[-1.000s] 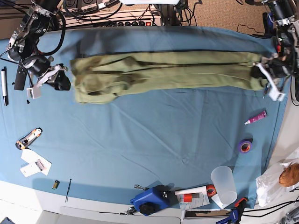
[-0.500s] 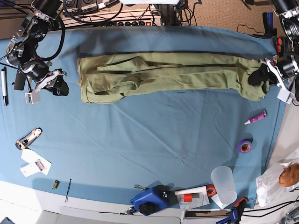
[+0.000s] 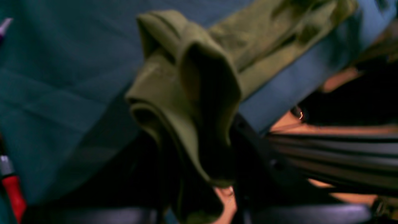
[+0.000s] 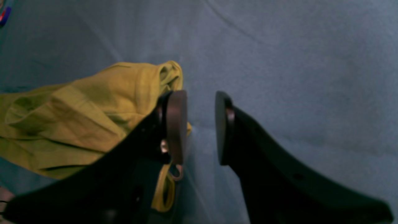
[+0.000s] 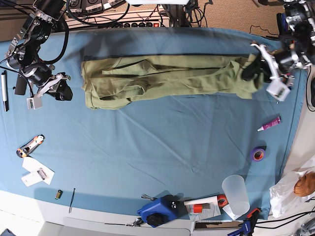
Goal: Layout the t-shirt on the table in an organized manner, then fold the t-shirt properly
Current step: 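Carry the strip end with the left gripper toward the strip's middle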
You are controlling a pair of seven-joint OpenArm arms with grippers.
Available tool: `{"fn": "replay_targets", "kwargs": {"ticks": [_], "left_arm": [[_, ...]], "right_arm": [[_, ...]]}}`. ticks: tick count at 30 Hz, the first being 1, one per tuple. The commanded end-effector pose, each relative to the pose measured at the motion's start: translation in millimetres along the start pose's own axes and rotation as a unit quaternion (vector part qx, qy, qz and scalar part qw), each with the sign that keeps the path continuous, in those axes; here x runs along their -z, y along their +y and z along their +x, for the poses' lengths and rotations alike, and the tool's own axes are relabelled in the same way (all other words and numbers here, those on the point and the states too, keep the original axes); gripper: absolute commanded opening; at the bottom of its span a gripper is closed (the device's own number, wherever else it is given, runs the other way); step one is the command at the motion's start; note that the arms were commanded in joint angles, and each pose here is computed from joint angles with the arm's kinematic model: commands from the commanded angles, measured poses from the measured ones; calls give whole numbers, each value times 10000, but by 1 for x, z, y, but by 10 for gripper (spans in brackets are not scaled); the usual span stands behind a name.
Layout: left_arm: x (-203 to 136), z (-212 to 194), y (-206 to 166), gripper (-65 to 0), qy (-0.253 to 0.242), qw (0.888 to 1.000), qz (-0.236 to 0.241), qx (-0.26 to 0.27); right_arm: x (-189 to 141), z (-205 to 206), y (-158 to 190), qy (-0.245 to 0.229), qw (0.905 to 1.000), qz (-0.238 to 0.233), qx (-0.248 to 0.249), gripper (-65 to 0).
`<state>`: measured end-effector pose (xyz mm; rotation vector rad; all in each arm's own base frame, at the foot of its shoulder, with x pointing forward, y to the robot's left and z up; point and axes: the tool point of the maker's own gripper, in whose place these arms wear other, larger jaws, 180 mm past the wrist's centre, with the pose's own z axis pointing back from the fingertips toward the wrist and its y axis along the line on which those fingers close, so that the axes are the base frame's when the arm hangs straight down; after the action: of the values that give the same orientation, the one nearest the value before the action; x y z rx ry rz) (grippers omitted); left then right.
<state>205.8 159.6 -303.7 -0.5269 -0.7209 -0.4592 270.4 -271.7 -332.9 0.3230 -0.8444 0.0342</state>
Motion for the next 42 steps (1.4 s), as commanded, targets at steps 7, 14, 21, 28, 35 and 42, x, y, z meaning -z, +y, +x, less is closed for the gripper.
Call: {"fn": "replay_targets", "kwargs": {"ticks": [7, 14, 21, 28, 35, 42], "left_arm": [[51, 28, -19, -650, 111, 9982, 19, 594], [96, 36, -72, -650, 88, 9959, -427, 790], [120, 48, -88, -650, -6, 9946, -122, 1035], [122, 46, -98, -404, 48, 9878, -320, 1526], [110, 63, -129, -317, -364, 9879, -1015, 1117], [97, 73, -100, -546, -402, 9910, -196, 1264]], "right_arm": [[-6, 20, -2, -335, 9994, -14, -120, -487], [-6, 21, -2, -362, 9993, -16, -122, -486], [-6, 21, -2, -355, 9993, -15, -119, -487], [-6, 20, -2, -345, 9993, -30, -127, -486], [-6, 20, -4, -323, 9994, -65, -143, -486], [-6, 18, -5, -282, 9994, -111, -162, -486]]}}
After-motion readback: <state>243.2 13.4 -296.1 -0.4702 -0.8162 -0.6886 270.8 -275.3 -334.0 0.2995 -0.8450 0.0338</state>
